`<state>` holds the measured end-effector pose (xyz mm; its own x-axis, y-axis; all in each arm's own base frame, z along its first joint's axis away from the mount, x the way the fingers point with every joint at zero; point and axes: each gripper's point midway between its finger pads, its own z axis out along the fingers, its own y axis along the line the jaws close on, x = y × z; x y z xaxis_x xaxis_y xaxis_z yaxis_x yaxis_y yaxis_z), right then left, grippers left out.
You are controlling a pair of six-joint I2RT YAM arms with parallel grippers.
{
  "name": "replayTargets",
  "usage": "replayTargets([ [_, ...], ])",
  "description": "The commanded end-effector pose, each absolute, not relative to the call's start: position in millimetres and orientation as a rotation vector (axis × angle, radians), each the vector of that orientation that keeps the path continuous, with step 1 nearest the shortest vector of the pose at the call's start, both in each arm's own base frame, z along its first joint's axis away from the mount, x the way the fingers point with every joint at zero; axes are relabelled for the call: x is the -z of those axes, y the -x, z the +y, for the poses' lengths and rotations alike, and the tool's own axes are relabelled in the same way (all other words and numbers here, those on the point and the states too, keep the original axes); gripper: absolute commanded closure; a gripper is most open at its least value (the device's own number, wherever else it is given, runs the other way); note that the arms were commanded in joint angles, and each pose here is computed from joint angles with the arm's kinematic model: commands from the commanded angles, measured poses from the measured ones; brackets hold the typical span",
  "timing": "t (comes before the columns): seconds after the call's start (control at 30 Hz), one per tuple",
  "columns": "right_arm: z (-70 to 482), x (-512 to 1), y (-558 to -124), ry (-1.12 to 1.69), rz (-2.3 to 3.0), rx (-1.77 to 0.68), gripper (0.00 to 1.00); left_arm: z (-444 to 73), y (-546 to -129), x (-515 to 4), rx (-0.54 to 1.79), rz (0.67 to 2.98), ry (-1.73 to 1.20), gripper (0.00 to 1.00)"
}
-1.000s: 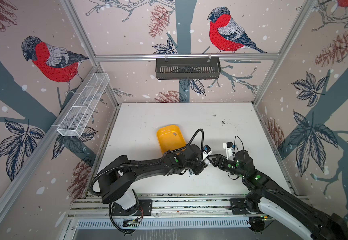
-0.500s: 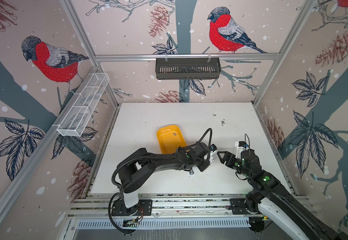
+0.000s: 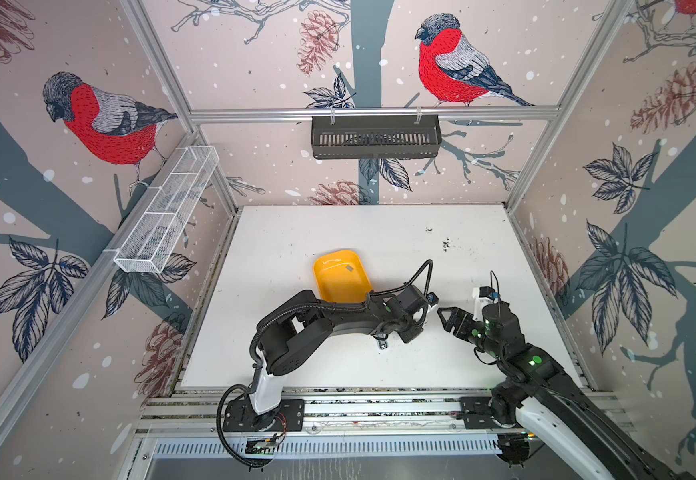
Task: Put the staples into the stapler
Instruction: 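Lift the left gripper off the white stapler while the right gripper opens and draws back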
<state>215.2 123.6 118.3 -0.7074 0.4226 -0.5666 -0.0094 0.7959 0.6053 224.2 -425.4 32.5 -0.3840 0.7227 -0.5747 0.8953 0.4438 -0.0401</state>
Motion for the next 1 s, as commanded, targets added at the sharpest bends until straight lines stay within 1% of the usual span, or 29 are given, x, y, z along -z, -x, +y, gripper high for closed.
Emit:
replayTargets([
  [0.0, 126, -120, -215, -0.278, 2.246, -0.772, 0.19, -424, -222, -28, 0.469, 2.228, -1.385, 0.93],
  [0.07, 127, -120, -213, -0.268, 2.249, -0.782, 0.19, -424, -222, -28, 0.47, 2.229, -1.382, 0.88],
  [0.13, 130, -121, -212, -0.251, 2.249, -0.8, 0.19, -424, -223, -29, 0.469, 2.23, -1.374, 0.79],
  [0.2, 131, -121, -211, -0.24, 2.248, -0.809, 0.19, -423, -223, -32, 0.471, 2.228, -1.369, 0.72],
  [0.27, 132, -122, -210, -0.229, 2.246, -0.816, 0.18, -423, -223, -37, 0.478, 2.222, -1.359, 0.68],
  [0.37, 134, -124, -209, -0.21, 2.241, -0.825, 0.18, -424, -223, -53, 0.509, 2.196, -1.329, 0.59],
  [0.57, 146, -124, -203, -0.151, 2.239, -0.855, 0.19, -422, -219, -81, 0.568, 2.153, -1.278, 0.57],
  [0.7, 163, -125, -195, -0.076, 2.238, -0.866, 0.19, -412, -214, -105, 0.621, 2.128, -1.2, 0.57],
  [0.8, 182, -126, -188, -0.003, 2.236, -0.872, 0.19, -395, -215, -125, 0.642, 2.124, -1.093, 0.57],
  [0.97, 217, -125, -173, 0.148, 2.233, -0.862, 0.19, -348, -218, -143, 0.644, 2.156, -0.888, 0.57],
])
